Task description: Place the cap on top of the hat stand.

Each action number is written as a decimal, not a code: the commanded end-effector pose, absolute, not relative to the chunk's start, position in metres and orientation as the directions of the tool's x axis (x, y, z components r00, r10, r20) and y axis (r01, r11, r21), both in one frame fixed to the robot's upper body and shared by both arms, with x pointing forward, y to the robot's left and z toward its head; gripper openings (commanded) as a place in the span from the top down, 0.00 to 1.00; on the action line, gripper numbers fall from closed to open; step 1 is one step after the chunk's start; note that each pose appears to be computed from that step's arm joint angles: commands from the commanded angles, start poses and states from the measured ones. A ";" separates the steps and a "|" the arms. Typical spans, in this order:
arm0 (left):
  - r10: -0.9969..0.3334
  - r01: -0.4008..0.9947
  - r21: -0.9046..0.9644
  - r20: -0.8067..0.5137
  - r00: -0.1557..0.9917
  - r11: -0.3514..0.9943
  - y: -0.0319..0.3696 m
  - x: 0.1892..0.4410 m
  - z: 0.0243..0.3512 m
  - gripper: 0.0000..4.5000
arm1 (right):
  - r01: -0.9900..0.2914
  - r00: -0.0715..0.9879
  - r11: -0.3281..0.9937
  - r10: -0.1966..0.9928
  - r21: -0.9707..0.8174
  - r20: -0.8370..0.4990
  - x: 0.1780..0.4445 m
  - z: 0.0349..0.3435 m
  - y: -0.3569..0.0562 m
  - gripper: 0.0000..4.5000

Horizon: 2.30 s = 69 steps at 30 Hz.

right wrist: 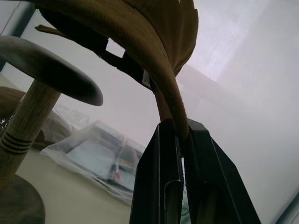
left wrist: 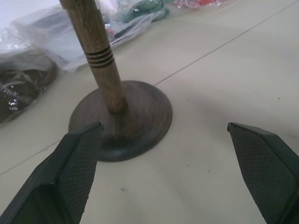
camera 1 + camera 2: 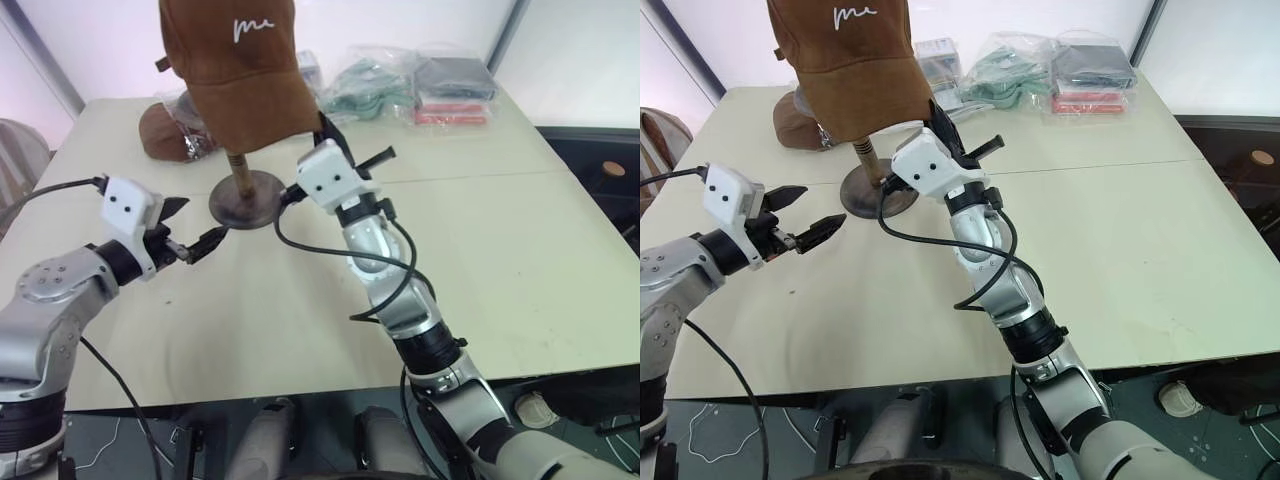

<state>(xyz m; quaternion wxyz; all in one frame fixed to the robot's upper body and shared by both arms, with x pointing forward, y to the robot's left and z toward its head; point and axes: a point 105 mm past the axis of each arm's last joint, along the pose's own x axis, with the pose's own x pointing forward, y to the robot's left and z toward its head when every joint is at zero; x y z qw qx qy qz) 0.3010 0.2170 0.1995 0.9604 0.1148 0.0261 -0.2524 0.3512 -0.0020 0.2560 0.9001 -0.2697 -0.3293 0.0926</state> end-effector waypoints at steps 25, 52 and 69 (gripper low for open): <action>-0.342 0.344 0.283 -0.060 0.938 0.895 0.250 0.280 0.220 0.00 | 0.032 0.769 0.857 0.308 -0.515 0.560 0.345 0.259 0.060 0.99; -0.339 0.340 0.279 -0.054 0.939 0.898 0.248 0.282 0.219 0.00 | 0.064 0.686 0.903 0.269 -0.425 0.676 0.311 0.274 0.083 0.99; -0.323 0.327 0.279 -0.063 0.944 0.903 0.249 0.275 0.217 0.00 | 0.082 0.777 0.872 0.246 -0.482 0.579 0.326 0.236 0.087 0.99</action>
